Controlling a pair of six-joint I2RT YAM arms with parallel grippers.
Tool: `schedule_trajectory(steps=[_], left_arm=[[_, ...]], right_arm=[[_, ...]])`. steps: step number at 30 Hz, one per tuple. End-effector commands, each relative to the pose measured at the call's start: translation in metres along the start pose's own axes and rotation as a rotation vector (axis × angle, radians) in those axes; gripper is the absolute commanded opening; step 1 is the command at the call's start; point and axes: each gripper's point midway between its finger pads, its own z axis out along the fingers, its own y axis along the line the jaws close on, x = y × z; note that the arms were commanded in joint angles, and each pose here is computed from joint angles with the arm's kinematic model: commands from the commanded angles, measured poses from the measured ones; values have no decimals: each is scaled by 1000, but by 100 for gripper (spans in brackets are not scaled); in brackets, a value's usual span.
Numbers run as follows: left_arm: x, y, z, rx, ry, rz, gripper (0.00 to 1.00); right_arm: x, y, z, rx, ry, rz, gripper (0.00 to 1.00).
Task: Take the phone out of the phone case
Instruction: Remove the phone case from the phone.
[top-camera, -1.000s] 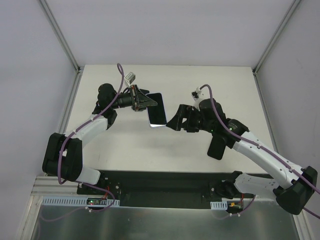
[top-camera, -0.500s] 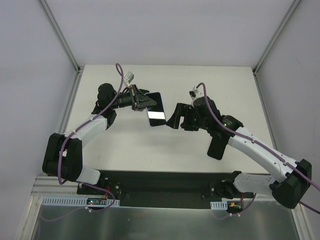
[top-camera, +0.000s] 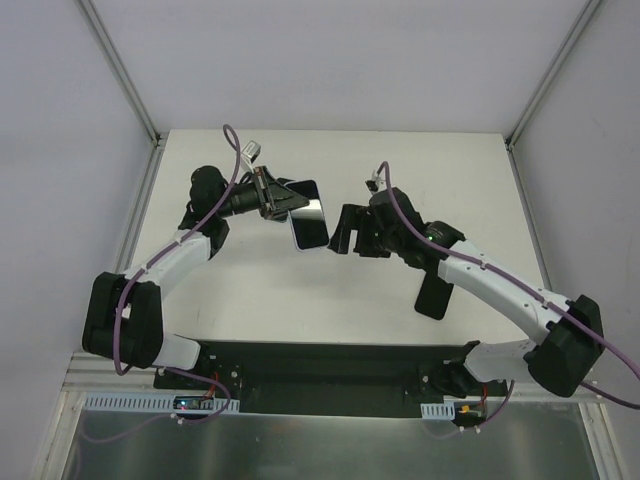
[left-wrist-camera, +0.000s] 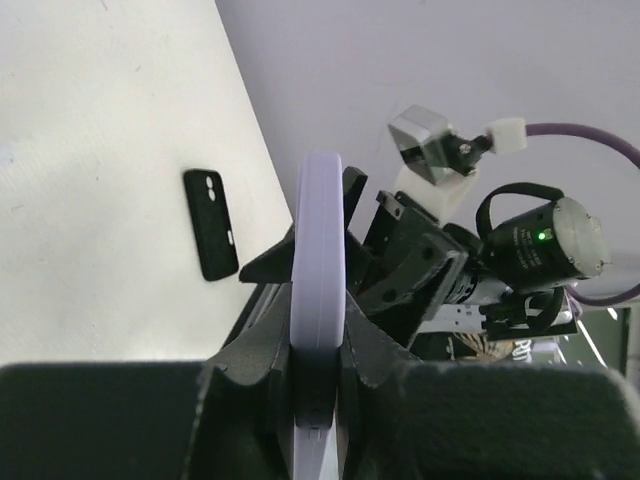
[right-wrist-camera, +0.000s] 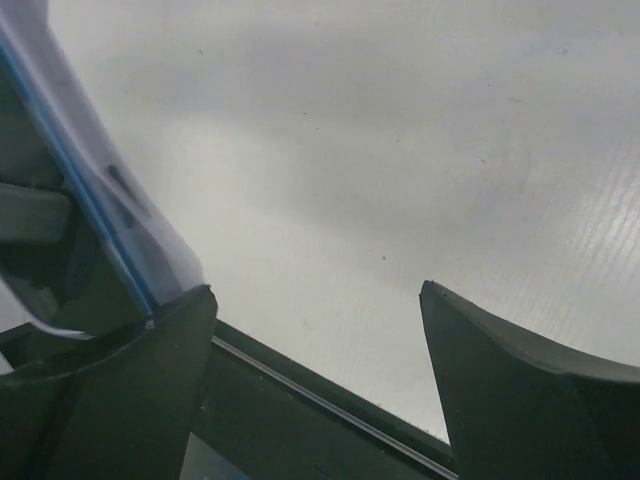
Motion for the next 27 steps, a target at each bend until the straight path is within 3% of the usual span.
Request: schedule_trajectory(steps=[1, 12, 21, 27], left_arm=[[24, -83, -13, 172, 94, 92, 0], [31, -78, -16, 166, 100, 81, 0], [23, -61, -7, 155, 102, 53, 0], [16, -52, 0, 203, 111, -2, 0]], right_arm=[[-2, -15, 22, 80, -16, -4, 85], [-4, -8, 10, 14, -41, 22, 85], [-20, 15, -50, -312, -173, 141, 87], [-25, 30, -70, -384, -187, 135, 87]])
